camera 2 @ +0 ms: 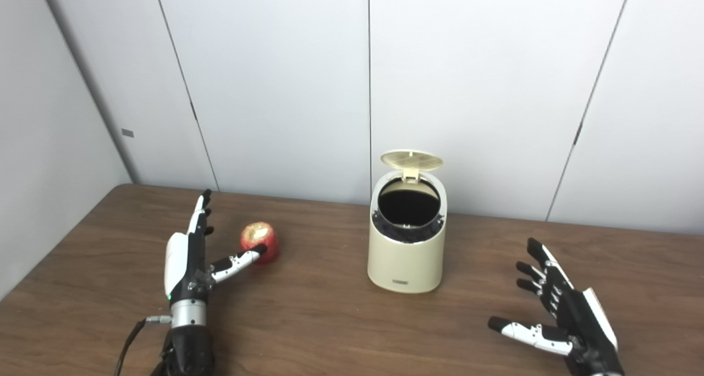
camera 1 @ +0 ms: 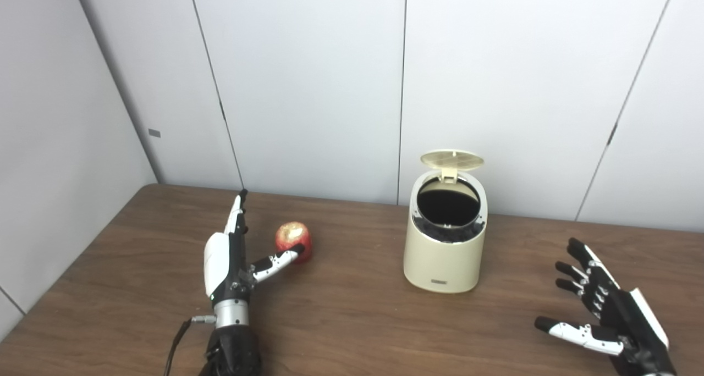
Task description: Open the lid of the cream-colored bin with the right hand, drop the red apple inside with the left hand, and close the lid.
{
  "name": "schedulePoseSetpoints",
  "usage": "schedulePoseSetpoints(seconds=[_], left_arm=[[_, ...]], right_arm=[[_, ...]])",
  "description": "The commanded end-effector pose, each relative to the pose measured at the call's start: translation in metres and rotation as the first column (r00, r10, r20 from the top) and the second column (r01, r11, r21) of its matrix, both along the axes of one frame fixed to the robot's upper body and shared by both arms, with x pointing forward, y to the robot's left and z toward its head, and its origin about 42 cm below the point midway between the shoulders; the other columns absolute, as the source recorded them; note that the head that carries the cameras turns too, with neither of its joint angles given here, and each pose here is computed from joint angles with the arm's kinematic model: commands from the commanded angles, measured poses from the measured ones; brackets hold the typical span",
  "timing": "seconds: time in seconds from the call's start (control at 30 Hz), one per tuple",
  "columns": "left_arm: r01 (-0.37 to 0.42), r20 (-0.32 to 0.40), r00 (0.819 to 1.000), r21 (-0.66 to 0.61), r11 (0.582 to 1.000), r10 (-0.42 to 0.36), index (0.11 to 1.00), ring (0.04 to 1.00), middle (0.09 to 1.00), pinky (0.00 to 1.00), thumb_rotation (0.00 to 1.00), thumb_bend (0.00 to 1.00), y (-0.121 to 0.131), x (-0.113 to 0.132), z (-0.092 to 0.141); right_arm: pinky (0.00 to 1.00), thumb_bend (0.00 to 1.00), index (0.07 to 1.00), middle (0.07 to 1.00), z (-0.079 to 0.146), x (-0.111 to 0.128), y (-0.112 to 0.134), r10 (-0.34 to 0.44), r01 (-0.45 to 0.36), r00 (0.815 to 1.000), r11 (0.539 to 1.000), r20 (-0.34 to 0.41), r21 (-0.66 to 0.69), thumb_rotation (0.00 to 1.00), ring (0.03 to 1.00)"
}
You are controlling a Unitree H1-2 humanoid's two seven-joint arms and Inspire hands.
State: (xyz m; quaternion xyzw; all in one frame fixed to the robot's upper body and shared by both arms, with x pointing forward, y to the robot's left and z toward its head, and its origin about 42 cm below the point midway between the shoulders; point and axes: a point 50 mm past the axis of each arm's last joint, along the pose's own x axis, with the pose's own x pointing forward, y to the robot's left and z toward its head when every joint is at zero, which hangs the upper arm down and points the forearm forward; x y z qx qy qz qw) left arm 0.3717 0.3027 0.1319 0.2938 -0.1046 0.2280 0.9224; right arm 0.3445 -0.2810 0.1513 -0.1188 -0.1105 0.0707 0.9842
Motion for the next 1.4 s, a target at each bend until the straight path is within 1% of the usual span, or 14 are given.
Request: schedulePoseSetpoints(seconds=[0.0,0.07,0.17,0.27,0.37,0.47,0.63,0.83,1.07,1.2,1.27,1.37], left_arm=[[0.010,0.059,0.998,0.024,1.000,-0.011,0.974,0.876,0.924,0.74,0.25,0.93,0.005,0.018,0.027],[0.015,0.037,0.999,0.027,1.000,-0.016,0.956,0.873,0.917,0.74,0.23,0.93,0.007,0.019,0.027],[0.021,0.013,1.000,0.048,0.999,-0.022,0.942,0.861,0.903,0.74,0.24,0.93,0.009,0.019,0.025],[0.033,0.003,0.999,0.041,0.999,-0.033,0.890,0.789,0.831,0.67,0.21,0.92,0.010,0.018,0.023],[0.040,0.002,0.999,0.021,0.999,-0.040,0.848,0.734,0.774,0.63,0.16,0.91,0.011,0.018,0.020],[0.039,0.007,0.999,0.024,0.999,-0.039,0.818,0.700,0.743,0.60,0.13,0.90,0.012,0.018,0.016],[0.037,-0.035,0.999,0.054,0.998,-0.036,0.807,0.705,0.747,0.61,0.15,0.88,0.014,0.019,0.008],[0.027,-0.089,0.996,0.126,0.992,-0.016,0.781,0.679,0.745,0.55,0.17,0.89,0.013,0.018,-0.001],[0.033,-0.169,0.986,0.207,0.978,0.003,0.728,0.628,0.683,0.53,0.16,0.87,0.011,0.018,-0.007],[0.037,-0.196,0.981,0.228,0.973,0.009,0.703,0.608,0.649,0.52,0.16,0.87,0.011,0.020,-0.010],[0.040,-0.208,0.978,0.231,0.972,0.009,0.697,0.610,0.646,0.53,0.15,0.87,0.010,0.020,-0.011],[0.047,-0.223,0.975,0.242,0.969,0.008,0.685,0.598,0.641,0.51,0.16,0.87,0.008,0.020,-0.012]], right_arm=[[0.82,0.77,0.942,0.967,0.020,0.005,-0.003,0.009,-0.009,0.998,1.000,0.070,-0.013,0.12,0.883],[0.81,0.76,0.942,0.967,0.021,0.005,-0.002,0.009,-0.008,0.997,1.000,0.072,-0.013,0.11,0.879],[0.81,0.76,0.943,0.970,0.022,0.004,-0.002,0.009,-0.009,0.997,1.000,0.072,-0.010,0.09,0.881],[0.81,0.75,0.945,0.968,0.022,0.004,-0.003,0.006,-0.005,0.998,1.000,0.070,-0.014,0.10,0.882],[0.82,0.75,0.942,0.965,0.023,0.004,-0.003,0.002,0.000,0.997,1.000,0.074,-0.027,0.11,0.877],[0.80,0.75,0.938,0.962,0.025,0.004,-0.003,0.001,0.001,0.997,1.000,0.076,-0.024,0.11,0.875],[0.80,0.75,0.934,0.958,0.028,0.003,-0.003,-0.001,0.003,0.997,1.000,0.083,-0.027,0.10,0.869],[0.81,0.75,0.936,0.963,0.030,0.001,-0.004,-0.001,0.003,0.997,1.000,0.082,-0.026,0.11,0.876],[0.81,0.73,0.936,0.960,0.030,-0.001,-0.003,-0.001,0.004,0.996,1.000,0.091,-0.029,0.12,0.873],[0.79,0.74,0.932,0.954,0.031,-0.003,-0.003,-0.006,0.008,0.996,1.000,0.089,-0.022,0.15,0.864],[0.80,0.74,0.934,0.955,0.031,-0.004,-0.003,-0.006,0.008,0.996,1.000,0.088,-0.021,0.16,0.864],[0.78,0.74,0.936,0.954,0.032,-0.005,-0.002,-0.011,0.013,0.996,1.000,0.088,-0.019,0.17,0.861]])
